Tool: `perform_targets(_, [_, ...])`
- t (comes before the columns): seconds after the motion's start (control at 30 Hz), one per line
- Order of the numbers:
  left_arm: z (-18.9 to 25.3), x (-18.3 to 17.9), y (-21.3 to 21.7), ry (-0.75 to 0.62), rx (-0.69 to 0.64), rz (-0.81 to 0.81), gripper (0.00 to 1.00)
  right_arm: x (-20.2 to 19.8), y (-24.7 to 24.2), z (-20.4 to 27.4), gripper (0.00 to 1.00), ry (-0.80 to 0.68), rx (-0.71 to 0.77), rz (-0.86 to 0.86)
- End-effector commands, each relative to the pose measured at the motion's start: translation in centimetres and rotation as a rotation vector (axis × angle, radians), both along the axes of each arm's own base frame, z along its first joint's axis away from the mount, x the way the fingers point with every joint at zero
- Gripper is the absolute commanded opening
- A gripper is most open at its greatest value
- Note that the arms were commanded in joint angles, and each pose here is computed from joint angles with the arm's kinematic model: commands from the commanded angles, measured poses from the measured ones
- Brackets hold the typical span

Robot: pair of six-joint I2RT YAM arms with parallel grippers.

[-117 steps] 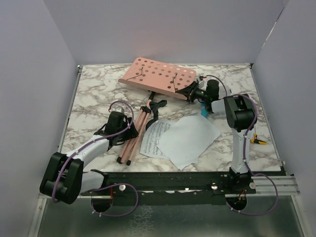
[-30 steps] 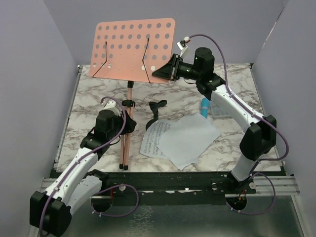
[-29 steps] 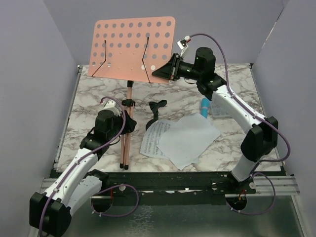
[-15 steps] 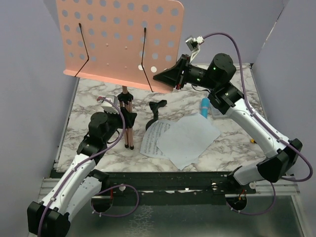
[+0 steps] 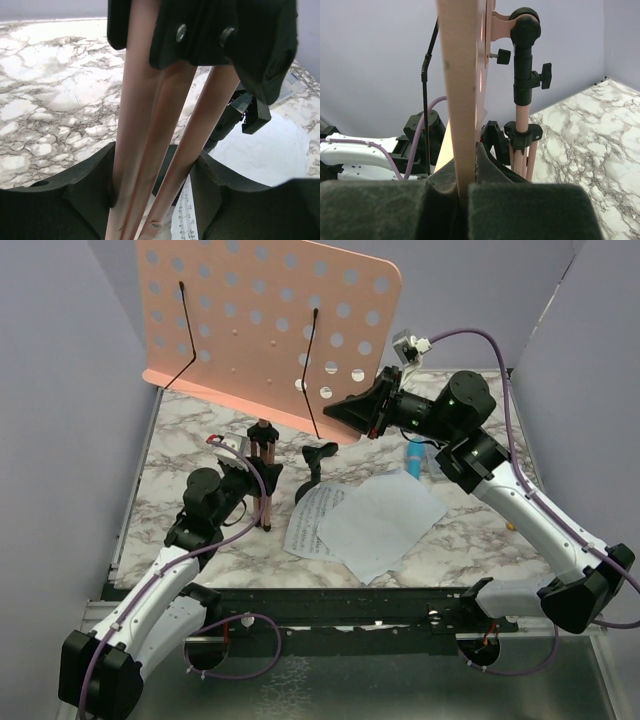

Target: Set up the instrument practice props

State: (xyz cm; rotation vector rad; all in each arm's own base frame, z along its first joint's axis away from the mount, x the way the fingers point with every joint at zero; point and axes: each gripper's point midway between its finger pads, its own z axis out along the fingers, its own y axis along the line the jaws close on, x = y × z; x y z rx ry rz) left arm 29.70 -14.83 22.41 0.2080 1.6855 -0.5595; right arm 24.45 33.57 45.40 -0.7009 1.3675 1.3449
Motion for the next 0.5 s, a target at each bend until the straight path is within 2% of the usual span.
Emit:
perform_targets(0.0, [8.3, 1.4, 1.4, -0.313, -0.154, 0.09, 0.0, -6.7, 0.7, -1.3, 0.0, 0.01, -0.06, 0.238])
perform_targets(0.33, [9.2, 0.0, 1.2, -0.422, -0.184, 0.052, 0.0, -9.7, 2.2, -3.0, 0.0, -0.018, -0.136, 0.311])
perform_targets(0.47, [8.9, -0.3, 1.3, -0.427, -0.191, 0.051, 0.0, -9.5, 2.7, -3.8, 0.0, -0.007, -0.16, 0.28])
